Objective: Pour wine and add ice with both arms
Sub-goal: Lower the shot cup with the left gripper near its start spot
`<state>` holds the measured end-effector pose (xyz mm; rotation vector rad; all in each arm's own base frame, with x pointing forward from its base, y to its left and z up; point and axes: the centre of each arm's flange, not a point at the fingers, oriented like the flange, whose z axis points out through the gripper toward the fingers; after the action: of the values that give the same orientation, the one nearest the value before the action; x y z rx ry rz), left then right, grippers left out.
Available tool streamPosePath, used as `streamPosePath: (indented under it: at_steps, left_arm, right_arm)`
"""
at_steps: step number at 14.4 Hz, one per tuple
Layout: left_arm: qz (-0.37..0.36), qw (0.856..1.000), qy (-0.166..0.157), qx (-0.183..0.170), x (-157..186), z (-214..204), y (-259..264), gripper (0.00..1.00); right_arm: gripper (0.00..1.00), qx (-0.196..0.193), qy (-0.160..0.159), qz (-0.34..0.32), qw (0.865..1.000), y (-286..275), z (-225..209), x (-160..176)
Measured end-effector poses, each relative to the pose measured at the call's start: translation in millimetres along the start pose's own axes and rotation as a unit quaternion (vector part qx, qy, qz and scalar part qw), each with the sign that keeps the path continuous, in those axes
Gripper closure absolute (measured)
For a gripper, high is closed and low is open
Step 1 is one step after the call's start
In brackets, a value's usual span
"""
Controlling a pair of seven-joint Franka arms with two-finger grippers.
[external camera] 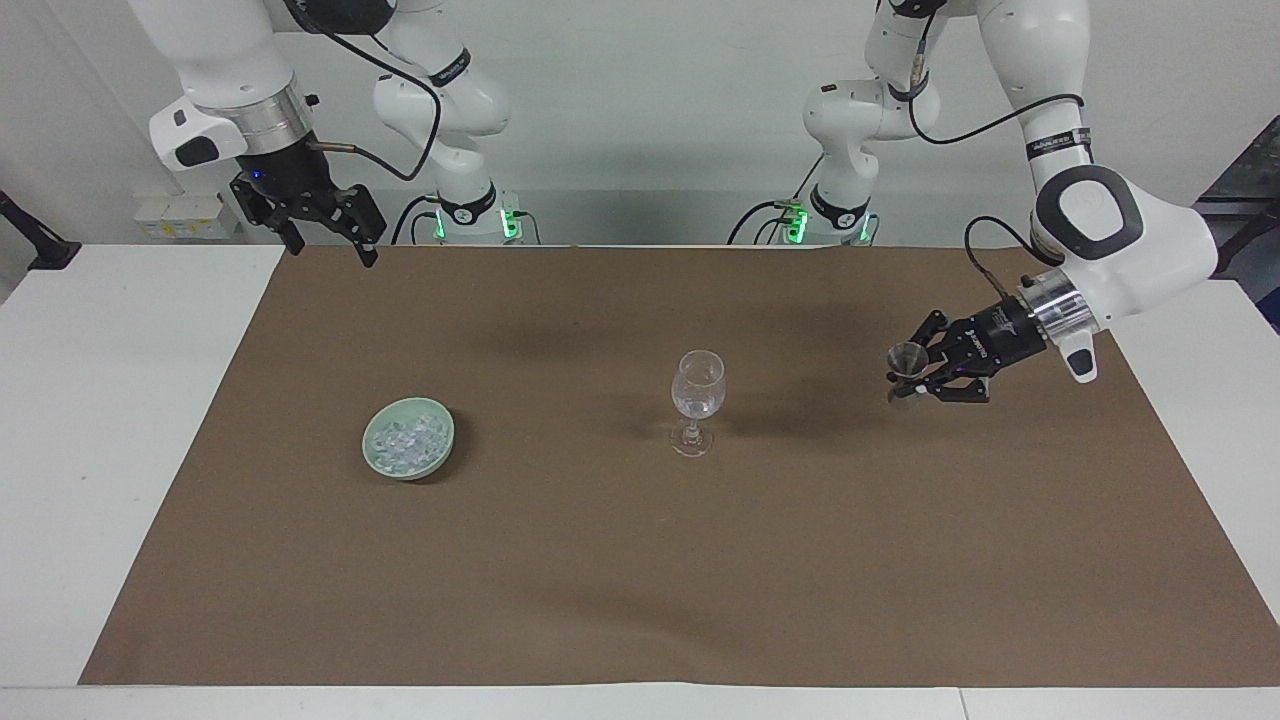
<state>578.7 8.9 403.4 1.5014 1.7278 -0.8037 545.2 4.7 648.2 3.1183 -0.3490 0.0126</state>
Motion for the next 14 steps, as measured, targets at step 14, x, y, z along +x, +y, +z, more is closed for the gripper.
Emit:
streamPosePath:
  at_steps: [14]
  left_arm:
    - [-0.037,0.994,-0.085,-0.056,127,4,-30,0.78]
  right_arm:
    - [0.00,0.000,0.000,0.000,1.000,0,0,0]
